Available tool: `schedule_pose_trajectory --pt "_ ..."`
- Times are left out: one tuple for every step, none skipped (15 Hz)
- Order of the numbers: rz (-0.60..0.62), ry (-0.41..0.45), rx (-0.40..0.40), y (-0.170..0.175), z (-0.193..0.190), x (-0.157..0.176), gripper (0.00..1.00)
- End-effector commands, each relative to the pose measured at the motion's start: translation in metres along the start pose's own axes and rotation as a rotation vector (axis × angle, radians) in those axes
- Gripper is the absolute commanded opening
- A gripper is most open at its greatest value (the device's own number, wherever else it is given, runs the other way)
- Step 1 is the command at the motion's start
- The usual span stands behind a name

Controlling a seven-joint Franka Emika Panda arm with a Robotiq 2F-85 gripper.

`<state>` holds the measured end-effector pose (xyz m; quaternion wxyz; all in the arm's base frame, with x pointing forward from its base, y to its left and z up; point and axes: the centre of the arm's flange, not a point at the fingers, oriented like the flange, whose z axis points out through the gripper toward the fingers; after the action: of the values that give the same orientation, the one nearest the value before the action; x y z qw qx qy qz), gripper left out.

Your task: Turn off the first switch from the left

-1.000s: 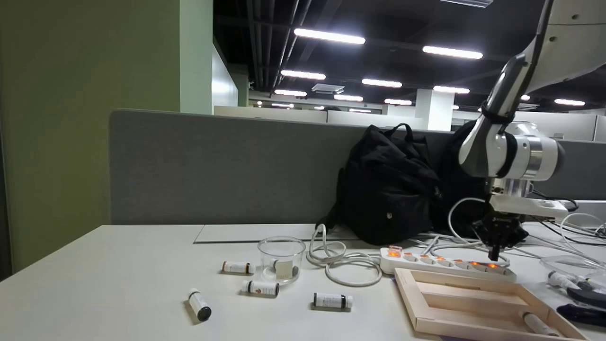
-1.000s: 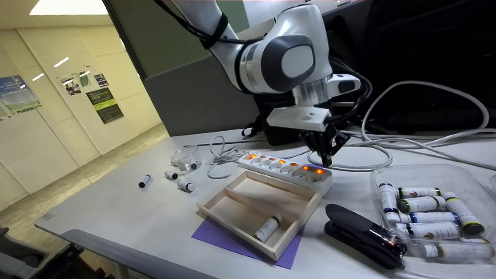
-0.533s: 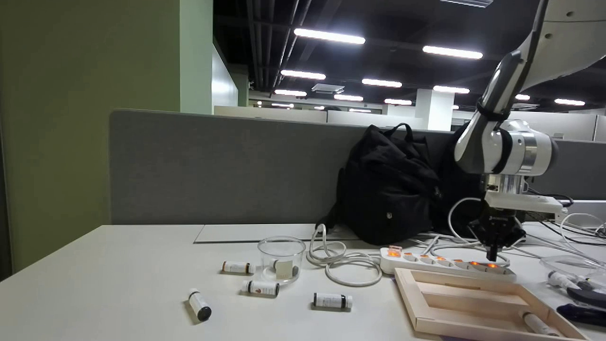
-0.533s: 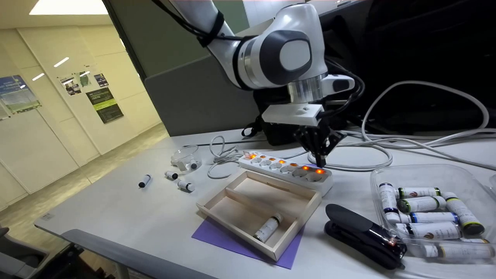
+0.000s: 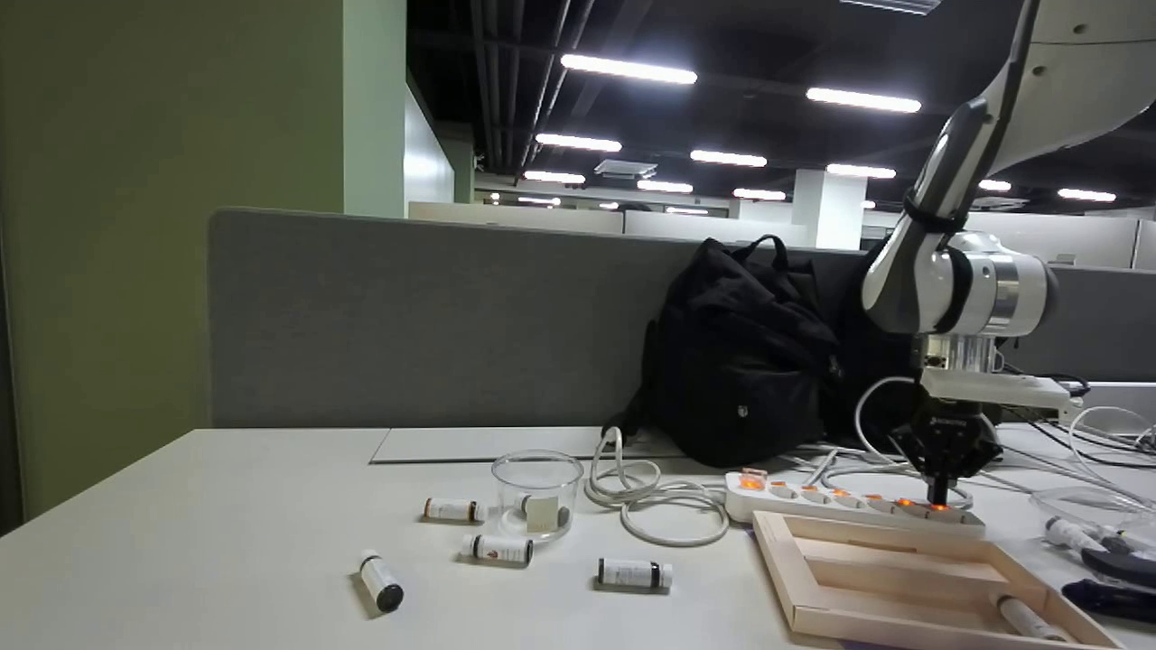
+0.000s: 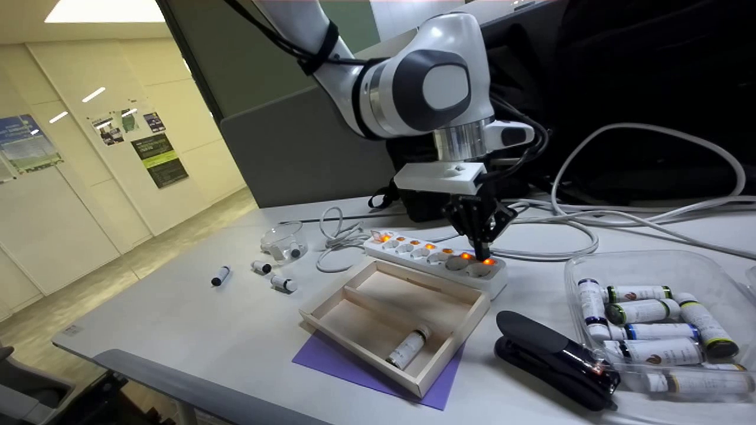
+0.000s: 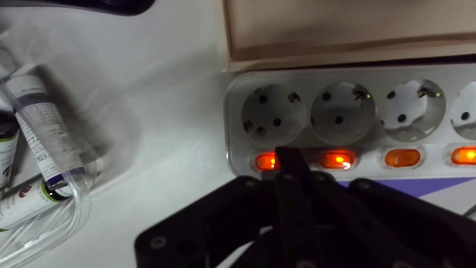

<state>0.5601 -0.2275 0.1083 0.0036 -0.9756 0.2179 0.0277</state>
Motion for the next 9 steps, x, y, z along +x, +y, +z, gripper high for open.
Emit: schedule_pose_trajectory --pt "0.015 -0.013 -0.002 0.006 0.012 -0.009 0.00" --pt "0.009 -0.008 0.002 0.007 0.014 -0.011 0.00" --pt "-0.006 -0.015 0.023 0.008 0.015 -0.012 0.00" --pt "-0.011 -0.027 0.036 0.008 0.017 -0.011 0.00" --pt "-0.009 -0.050 0.053 0.010 0.018 -0.009 0.00" --pt "0.003 -0.072 0.065 0.013 0.021 -0.007 0.00" --pt "0.018 -0.092 0.075 0.016 0.022 -0.005 0.00" --pt "0.035 -0.107 0.086 0.018 0.021 -0.003 0.00" --pt "0.044 -0.112 0.097 0.019 0.017 -0.002 0.00"
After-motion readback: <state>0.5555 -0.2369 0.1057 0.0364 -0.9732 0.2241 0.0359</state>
